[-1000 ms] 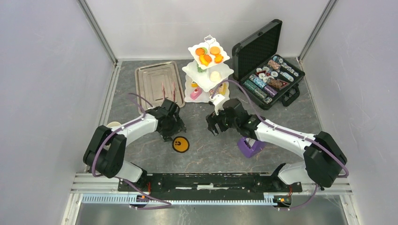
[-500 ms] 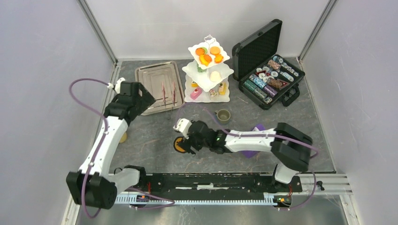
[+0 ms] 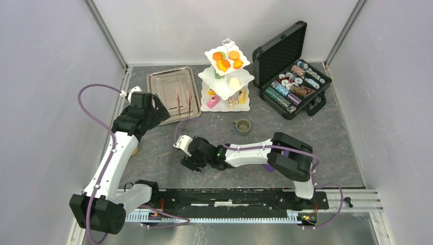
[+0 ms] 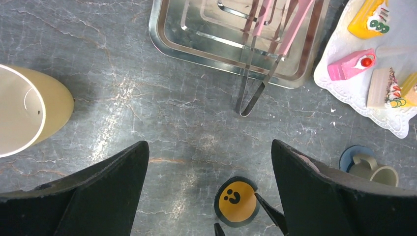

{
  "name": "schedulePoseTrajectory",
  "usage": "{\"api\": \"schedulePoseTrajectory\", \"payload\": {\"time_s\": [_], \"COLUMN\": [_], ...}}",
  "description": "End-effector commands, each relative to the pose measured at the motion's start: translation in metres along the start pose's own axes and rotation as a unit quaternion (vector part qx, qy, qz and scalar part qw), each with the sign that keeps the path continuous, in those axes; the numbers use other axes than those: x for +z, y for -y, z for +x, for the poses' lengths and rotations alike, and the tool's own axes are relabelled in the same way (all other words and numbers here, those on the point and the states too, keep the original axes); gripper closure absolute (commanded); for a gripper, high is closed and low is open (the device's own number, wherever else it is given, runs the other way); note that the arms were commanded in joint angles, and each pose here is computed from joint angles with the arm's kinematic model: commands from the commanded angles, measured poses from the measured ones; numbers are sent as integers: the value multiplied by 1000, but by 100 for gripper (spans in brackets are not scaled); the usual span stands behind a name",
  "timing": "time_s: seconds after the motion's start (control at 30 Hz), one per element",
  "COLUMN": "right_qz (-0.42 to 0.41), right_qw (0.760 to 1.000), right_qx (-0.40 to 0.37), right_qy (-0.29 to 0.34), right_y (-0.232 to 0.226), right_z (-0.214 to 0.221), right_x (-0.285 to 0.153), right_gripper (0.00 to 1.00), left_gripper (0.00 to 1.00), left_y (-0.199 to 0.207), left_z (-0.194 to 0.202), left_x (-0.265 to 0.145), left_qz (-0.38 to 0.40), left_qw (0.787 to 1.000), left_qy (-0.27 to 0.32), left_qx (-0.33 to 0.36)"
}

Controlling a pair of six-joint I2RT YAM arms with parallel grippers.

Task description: Serve the afternoon tea

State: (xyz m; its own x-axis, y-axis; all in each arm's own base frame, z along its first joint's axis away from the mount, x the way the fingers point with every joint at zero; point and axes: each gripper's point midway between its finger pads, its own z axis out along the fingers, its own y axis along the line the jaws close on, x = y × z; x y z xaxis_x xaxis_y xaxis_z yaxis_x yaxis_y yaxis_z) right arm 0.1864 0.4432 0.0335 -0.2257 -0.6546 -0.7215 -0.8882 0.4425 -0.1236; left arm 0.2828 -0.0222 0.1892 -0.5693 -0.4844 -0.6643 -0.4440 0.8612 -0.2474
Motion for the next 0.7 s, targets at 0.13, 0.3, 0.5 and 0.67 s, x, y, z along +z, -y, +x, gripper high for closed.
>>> {"api": "schedulePoseTrajectory", "payload": {"time_s": [0.13, 0.3, 0.5, 0.67], "right_qz": [65, 88, 139, 167], "right_qw": [998, 995, 987, 980], "right_qx": [3, 38, 83, 111], "right_qy": [-12, -4, 1, -2], "right_y": [27, 62, 122, 164], "right_z": [6, 8, 13, 23], "right_x": [1, 2, 2, 2], "right_gripper": [17, 24, 26, 26], "left_gripper": [0, 0, 1, 2], "left_y": [4, 8, 16, 19], "left_z": [-4, -3, -2, -4], "left_x": [-4, 0, 5, 5], "left_qz": [11, 14, 19, 23], "left_qw": [1000, 1000, 999, 999], "left_qy": [5, -5, -18, -20], "left_qx": [27, 23, 19, 19]}}
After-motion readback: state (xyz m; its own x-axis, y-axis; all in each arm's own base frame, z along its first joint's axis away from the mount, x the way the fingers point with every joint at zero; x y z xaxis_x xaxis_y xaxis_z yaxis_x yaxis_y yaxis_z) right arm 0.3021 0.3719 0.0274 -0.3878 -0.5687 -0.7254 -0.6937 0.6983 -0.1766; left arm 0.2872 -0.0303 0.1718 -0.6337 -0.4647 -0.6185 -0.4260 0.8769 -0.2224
